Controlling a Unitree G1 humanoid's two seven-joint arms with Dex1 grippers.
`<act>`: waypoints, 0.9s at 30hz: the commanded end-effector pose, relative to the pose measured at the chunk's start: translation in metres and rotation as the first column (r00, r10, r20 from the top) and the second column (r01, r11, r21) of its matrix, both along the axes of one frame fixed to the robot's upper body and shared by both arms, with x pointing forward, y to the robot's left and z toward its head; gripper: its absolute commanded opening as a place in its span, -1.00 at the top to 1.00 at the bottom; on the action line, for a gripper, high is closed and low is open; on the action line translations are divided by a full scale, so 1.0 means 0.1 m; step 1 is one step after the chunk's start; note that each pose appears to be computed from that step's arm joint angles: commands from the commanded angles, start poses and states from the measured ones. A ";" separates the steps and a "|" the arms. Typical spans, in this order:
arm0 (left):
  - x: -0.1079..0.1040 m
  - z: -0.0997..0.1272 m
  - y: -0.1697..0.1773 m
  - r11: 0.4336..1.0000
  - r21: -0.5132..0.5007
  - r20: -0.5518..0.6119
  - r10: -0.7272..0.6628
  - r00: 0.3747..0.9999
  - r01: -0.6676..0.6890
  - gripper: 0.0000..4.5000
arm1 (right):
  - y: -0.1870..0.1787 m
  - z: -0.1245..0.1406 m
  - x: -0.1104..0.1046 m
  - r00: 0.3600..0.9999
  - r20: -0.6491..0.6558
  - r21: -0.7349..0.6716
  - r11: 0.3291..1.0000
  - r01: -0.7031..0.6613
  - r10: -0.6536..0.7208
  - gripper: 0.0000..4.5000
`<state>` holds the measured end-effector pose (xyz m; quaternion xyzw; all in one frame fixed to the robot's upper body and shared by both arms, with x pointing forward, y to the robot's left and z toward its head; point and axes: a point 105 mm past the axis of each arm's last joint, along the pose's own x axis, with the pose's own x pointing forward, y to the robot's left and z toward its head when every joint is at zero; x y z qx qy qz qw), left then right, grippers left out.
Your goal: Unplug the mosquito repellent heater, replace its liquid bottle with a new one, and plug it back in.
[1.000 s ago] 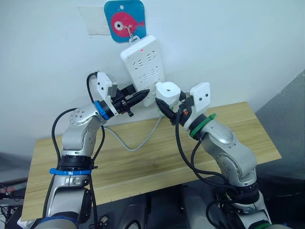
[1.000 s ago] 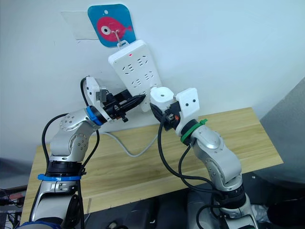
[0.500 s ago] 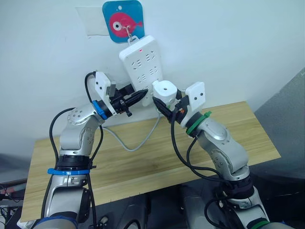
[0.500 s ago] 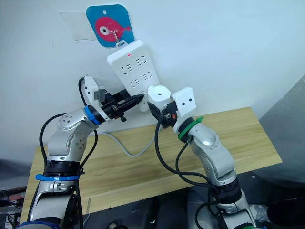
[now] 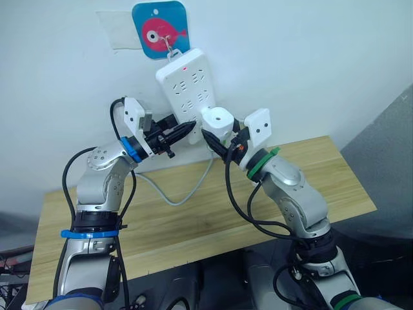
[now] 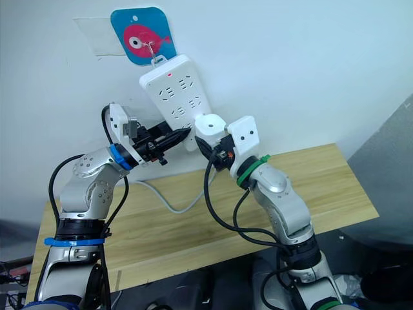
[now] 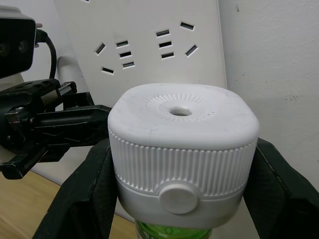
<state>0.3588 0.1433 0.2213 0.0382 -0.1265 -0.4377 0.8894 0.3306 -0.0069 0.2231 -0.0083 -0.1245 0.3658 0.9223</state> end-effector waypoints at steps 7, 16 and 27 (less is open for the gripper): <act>-0.16 -0.01 -0.22 0.993 0.037 0.017 -0.115 0.993 0.114 0.42 | 0.07 0.23 -0.01 0.997 0.076 0.014 1.000 0.001 -0.002 -0.33; -0.11 -0.01 -0.15 0.996 0.052 0.026 -0.078 0.997 0.077 0.42 | -0.10 0.13 -0.25 0.998 0.054 -0.014 1.000 -0.017 0.018 -0.99; -0.04 0.01 -0.05 0.996 0.065 0.028 -0.059 0.998 0.057 0.42 | -0.39 0.06 -0.62 0.993 -0.010 -0.072 0.991 -0.114 0.114 -0.99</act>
